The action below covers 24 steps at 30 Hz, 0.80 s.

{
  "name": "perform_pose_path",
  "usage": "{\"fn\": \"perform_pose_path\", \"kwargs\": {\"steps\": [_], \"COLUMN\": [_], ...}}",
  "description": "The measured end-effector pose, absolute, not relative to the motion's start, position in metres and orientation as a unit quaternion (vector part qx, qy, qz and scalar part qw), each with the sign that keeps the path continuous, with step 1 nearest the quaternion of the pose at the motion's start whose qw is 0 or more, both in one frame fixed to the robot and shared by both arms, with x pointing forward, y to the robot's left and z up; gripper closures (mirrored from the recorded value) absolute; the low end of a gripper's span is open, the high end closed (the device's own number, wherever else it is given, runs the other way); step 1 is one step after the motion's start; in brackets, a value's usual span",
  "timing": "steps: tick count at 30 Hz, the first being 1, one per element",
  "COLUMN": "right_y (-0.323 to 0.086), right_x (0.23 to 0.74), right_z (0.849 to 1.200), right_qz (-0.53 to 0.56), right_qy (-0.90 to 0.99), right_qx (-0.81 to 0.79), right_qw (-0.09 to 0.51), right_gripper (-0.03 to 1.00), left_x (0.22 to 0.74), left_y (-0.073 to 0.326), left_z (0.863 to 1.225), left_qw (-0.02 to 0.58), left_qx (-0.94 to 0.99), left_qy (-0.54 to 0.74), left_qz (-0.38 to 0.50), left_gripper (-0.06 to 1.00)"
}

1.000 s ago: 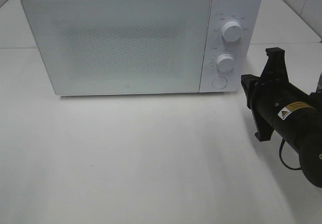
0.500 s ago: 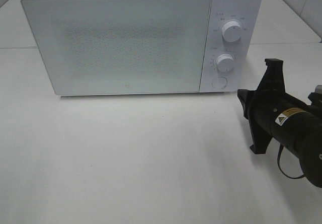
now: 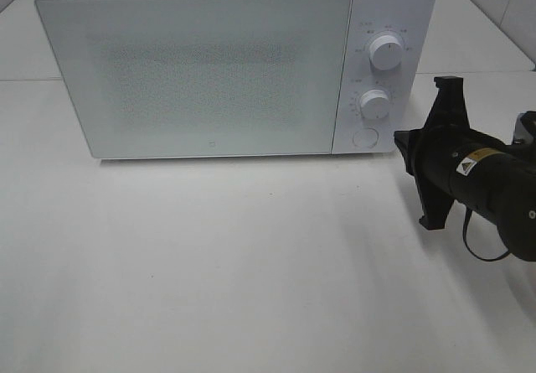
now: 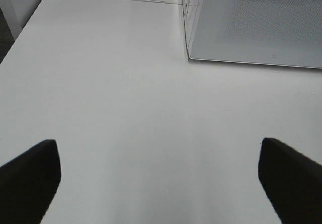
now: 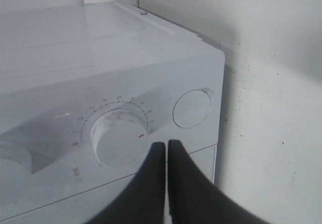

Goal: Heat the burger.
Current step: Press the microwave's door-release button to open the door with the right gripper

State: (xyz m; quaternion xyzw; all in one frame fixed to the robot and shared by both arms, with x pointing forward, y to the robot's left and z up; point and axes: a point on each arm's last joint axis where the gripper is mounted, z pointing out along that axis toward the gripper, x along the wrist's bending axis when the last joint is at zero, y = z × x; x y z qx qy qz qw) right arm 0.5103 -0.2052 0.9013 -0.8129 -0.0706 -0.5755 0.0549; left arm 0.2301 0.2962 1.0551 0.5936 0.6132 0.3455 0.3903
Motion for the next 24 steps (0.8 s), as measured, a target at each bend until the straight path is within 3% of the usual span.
{"fn": "perform_pose_path", "kwargs": {"steps": [24], "right_y": [-0.187], "right_x": [0.549], "right_z": [0.865], "right_qz": [-0.553], "right_qy": [-0.101], "right_qx": [-0.826], "right_qw": [0.047], "right_gripper": [0.96], "left_x": [0.230], "left_y": [0.296], "left_z": [1.055], "left_qw": [0.390], "left_qx": [0.594], "left_qy": [0.613], "left_qz": [0.345], "left_gripper": [-0.05]}}
